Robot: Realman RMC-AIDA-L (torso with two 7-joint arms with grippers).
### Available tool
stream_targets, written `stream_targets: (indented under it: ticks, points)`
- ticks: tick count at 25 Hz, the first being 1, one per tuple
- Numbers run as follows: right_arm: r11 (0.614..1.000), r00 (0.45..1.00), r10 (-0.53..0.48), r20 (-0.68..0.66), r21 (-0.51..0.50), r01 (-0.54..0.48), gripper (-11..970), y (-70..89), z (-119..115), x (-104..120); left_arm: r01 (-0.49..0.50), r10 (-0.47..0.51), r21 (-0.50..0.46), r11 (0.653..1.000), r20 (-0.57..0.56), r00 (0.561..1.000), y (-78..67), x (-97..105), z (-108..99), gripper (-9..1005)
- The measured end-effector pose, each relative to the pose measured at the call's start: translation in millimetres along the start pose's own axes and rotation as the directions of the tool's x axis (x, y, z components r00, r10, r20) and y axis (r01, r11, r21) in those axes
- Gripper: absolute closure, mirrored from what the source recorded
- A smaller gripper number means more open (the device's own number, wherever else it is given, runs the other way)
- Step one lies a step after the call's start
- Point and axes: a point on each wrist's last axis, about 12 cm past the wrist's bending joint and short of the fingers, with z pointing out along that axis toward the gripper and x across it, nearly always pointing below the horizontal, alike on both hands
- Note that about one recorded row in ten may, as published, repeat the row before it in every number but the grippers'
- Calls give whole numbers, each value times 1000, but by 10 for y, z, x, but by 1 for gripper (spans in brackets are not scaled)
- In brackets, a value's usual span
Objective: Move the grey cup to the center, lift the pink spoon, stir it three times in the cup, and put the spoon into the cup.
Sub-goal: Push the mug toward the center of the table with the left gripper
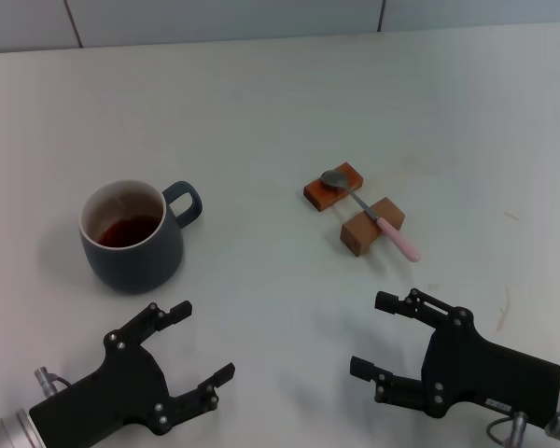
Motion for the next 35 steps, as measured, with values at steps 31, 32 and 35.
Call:
stream_targets:
  ticks: [31,32,35]
  points:
    - [1000,1000,-4,19,5,4,128,-21,9,-31,-350,302,-700,623,-198,933,376,-28,-208,579]
    - [1000,1000,-4,19,5,4,128,-20,8,-30,-350,302,-700,623,-198,933,376,-28,-208,606]
    - [1000,1000,-3,18,6,3,128,-18,7,-27,-425,356,-622,658,-242,903,336,-36,38,705]
